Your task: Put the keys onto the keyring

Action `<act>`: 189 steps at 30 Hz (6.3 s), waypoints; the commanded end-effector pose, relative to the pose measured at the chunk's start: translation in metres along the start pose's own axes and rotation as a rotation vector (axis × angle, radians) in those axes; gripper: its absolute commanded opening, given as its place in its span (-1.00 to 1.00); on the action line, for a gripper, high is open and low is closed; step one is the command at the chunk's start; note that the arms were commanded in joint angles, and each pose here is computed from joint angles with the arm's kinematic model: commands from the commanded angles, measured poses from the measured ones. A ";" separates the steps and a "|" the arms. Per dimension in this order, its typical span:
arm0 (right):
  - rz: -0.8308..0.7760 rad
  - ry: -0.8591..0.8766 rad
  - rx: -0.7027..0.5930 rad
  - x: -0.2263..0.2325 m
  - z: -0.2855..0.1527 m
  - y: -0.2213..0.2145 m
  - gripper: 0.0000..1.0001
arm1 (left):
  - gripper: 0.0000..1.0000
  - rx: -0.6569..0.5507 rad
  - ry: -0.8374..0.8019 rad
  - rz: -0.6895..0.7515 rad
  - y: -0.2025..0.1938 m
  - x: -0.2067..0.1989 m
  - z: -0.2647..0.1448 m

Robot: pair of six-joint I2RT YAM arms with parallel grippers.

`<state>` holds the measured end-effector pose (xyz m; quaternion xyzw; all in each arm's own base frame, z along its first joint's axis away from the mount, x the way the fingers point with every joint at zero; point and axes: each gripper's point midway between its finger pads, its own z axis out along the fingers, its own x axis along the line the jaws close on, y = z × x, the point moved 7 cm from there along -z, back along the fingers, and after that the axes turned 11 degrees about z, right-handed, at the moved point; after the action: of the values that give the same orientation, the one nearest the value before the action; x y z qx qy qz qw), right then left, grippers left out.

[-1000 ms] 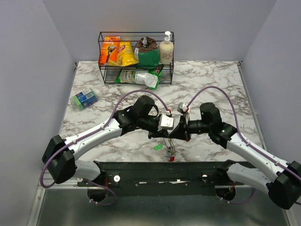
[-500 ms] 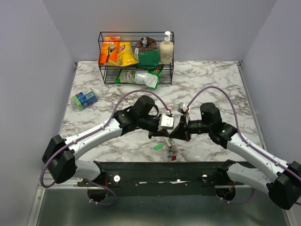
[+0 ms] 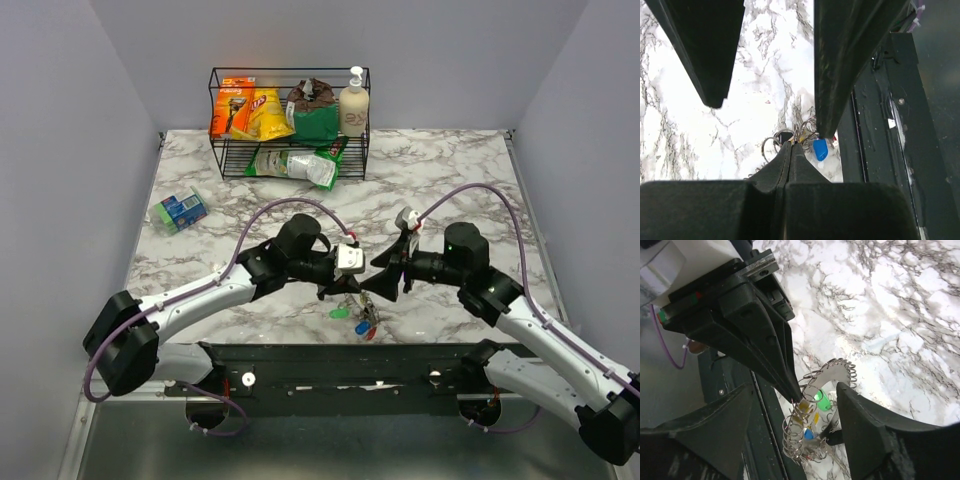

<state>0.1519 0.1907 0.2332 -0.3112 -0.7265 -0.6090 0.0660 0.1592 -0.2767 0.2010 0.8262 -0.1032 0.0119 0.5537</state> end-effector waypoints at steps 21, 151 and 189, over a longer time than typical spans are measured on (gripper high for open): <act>-0.018 0.041 -0.173 0.023 -0.023 0.043 0.62 | -1.00 -0.442 0.323 0.134 0.041 -0.002 -0.028; -0.168 0.395 -0.140 0.044 -0.019 0.040 -0.61 | -1.00 -1.006 0.306 0.267 0.112 -0.024 -0.080; -0.140 0.353 -0.151 0.033 -0.011 0.037 -0.36 | -1.00 -0.968 0.248 0.248 0.105 -0.024 -0.070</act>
<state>0.1443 0.1979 0.2764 -0.1578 -0.6825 -0.6984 0.1469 0.1360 -0.2606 0.2842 0.5391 -0.0529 0.0632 0.8382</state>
